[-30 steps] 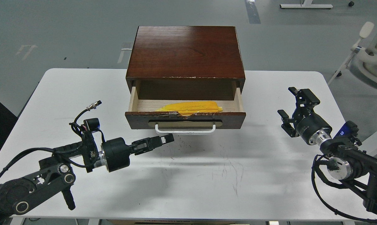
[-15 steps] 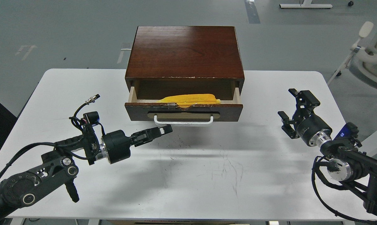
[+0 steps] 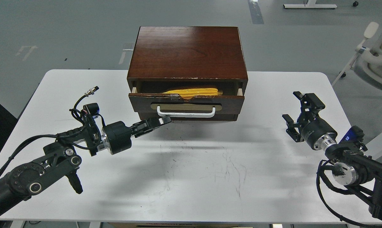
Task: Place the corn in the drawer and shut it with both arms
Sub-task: 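Push the drawer front with the left gripper toward the box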
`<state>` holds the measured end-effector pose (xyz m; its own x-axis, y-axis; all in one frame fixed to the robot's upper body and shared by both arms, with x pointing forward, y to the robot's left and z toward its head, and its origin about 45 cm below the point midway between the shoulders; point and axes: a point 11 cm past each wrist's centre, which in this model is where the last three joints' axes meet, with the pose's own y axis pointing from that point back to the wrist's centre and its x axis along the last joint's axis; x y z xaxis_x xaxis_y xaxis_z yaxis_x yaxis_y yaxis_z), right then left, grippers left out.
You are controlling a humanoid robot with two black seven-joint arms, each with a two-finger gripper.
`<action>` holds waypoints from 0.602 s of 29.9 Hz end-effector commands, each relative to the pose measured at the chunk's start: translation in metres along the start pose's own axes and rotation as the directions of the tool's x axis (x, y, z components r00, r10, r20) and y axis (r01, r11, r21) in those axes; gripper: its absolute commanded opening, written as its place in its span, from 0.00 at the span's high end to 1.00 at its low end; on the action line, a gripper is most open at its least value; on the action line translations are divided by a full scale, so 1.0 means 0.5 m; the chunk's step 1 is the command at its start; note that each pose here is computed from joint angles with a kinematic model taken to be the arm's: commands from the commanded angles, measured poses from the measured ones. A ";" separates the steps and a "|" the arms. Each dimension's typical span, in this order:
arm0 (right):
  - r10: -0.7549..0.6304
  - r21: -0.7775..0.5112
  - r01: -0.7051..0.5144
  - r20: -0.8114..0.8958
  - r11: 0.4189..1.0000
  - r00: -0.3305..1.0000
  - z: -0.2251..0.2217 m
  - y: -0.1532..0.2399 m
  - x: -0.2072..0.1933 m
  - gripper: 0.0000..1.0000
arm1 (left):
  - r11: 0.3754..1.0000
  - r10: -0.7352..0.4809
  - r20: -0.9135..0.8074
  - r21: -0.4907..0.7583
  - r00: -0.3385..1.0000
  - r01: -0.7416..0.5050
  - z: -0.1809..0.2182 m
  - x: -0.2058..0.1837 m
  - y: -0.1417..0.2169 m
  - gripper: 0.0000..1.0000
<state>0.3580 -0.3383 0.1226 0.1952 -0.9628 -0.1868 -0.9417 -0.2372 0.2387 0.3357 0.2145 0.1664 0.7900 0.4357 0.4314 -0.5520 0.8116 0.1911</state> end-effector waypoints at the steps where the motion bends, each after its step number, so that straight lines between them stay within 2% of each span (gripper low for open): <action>1: 0.002 -0.005 -0.002 0.002 1.000 1.000 0.004 0.003 0.001 0.03 | 1.000 0.007 -0.004 0.009 1.000 -0.007 -0.007 0.003 -0.006 1.00; 18: 0.004 -0.006 -0.004 0.003 1.000 1.000 0.006 0.004 0.002 0.03 | 0.998 0.045 0.000 0.034 0.999 -0.045 -0.021 0.044 -0.028 1.00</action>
<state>0.3554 -0.3393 0.1199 0.1910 -0.9633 -0.1888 -0.9407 -0.2346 0.2451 0.3609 0.2157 0.1638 0.7680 0.4660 0.4393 -0.5899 0.7817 0.2022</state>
